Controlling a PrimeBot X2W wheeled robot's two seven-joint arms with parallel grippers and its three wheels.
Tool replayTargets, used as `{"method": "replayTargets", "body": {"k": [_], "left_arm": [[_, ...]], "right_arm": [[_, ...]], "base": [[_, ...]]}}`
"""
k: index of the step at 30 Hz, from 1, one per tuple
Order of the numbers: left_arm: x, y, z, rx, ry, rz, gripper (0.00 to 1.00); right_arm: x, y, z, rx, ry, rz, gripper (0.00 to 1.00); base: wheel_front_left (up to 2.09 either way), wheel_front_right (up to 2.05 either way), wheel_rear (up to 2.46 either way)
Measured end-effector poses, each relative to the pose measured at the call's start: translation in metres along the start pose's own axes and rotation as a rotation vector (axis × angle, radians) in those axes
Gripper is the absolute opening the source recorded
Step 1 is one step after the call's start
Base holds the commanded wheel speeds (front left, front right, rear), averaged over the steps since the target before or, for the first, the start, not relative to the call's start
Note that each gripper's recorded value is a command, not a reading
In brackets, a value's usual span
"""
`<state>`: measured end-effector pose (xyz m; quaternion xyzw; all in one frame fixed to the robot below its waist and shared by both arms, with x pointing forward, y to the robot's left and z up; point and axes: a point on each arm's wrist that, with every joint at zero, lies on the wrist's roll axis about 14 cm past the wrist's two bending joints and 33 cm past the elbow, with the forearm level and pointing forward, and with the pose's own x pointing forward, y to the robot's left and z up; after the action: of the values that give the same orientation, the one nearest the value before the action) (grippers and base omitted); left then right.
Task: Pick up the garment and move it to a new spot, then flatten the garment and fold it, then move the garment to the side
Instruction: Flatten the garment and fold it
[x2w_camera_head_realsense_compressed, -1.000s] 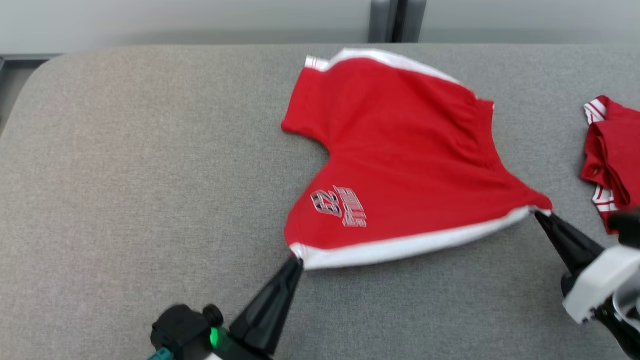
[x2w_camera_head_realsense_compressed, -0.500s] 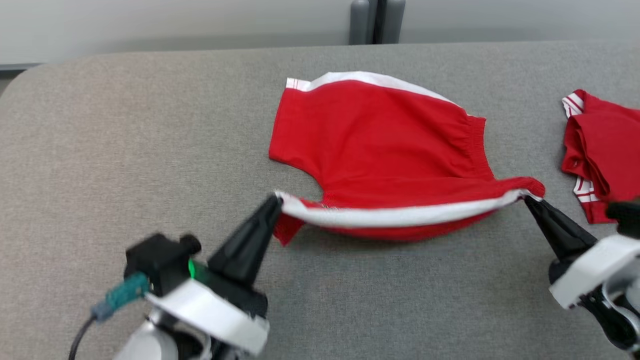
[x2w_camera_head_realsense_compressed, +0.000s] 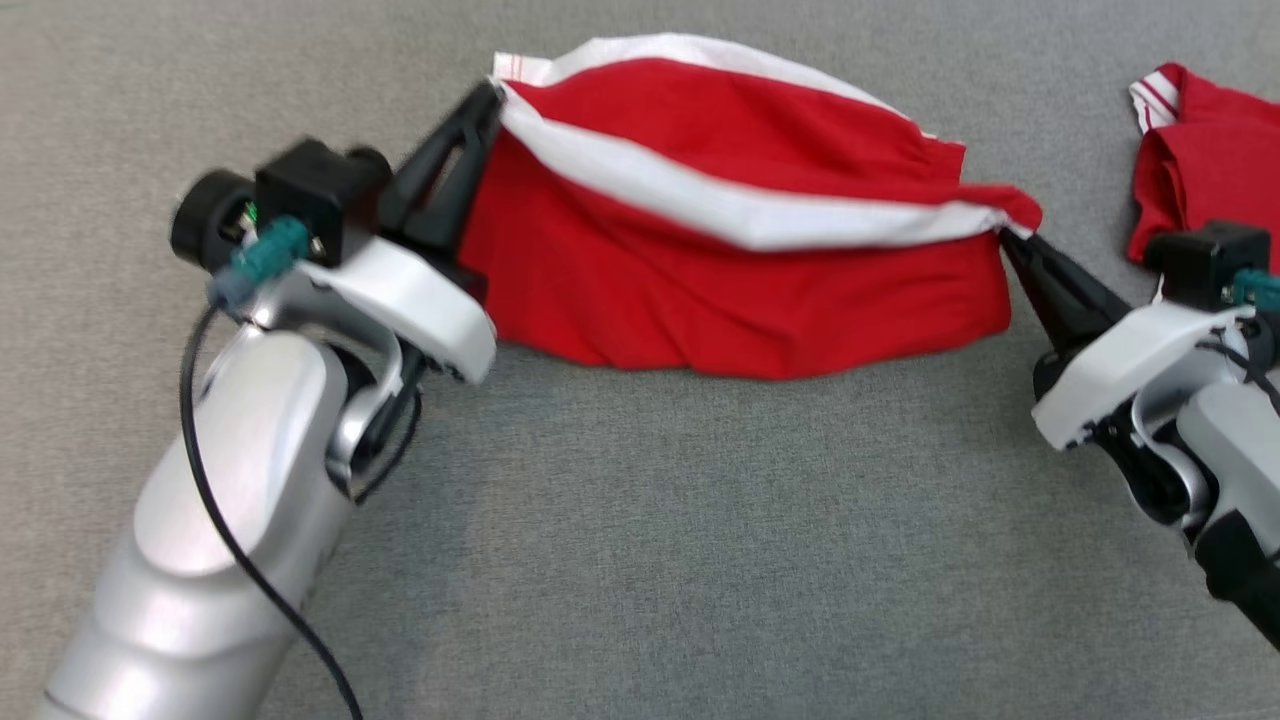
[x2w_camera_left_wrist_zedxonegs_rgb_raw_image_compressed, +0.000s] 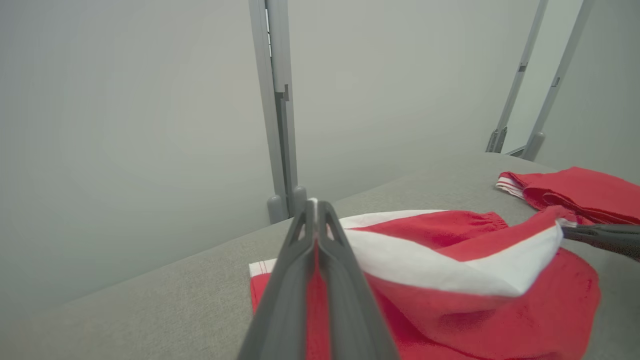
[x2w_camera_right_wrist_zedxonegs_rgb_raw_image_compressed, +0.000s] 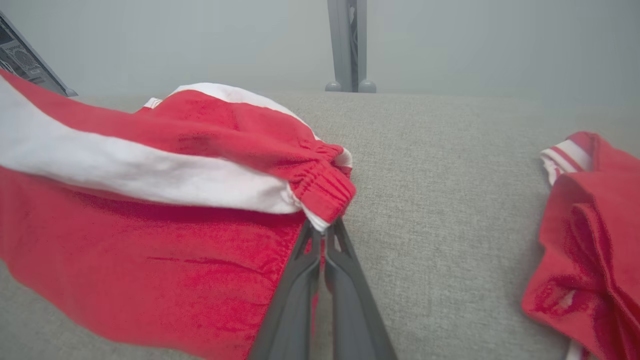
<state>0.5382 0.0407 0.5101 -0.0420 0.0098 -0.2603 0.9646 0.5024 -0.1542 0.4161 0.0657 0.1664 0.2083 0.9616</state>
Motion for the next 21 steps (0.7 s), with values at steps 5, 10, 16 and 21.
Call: {"method": "replayTargets", "body": {"k": [5, 10, 16, 21], "left_arm": [[0.027, 0.015, -0.022, 0.016, 0.036, 0.026, 0.0], [0.052, 0.029, -0.051, 0.066, 0.105, 0.039, 0.0], [0.075, 0.046, -0.076, 0.107, 0.17, 0.074, 0.0], [0.088, 0.05, -0.09, 0.148, 0.208, 0.074, 0.0]], "right_arm": [[0.016, -0.011, -0.003, -0.005, 0.003, -0.028, 0.0], [0.033, -0.018, -0.006, -0.011, 0.004, -0.037, 0.0], [0.048, -0.019, -0.011, -0.018, -0.002, -0.032, 0.0], [0.053, -0.019, -0.015, -0.014, -0.003, -0.035, 0.0]], "base": [[0.0, 0.0, 0.0], [0.0, 0.0, 0.0], [0.0, 0.0, 0.0], [0.0, 0.0, 0.0]]}}
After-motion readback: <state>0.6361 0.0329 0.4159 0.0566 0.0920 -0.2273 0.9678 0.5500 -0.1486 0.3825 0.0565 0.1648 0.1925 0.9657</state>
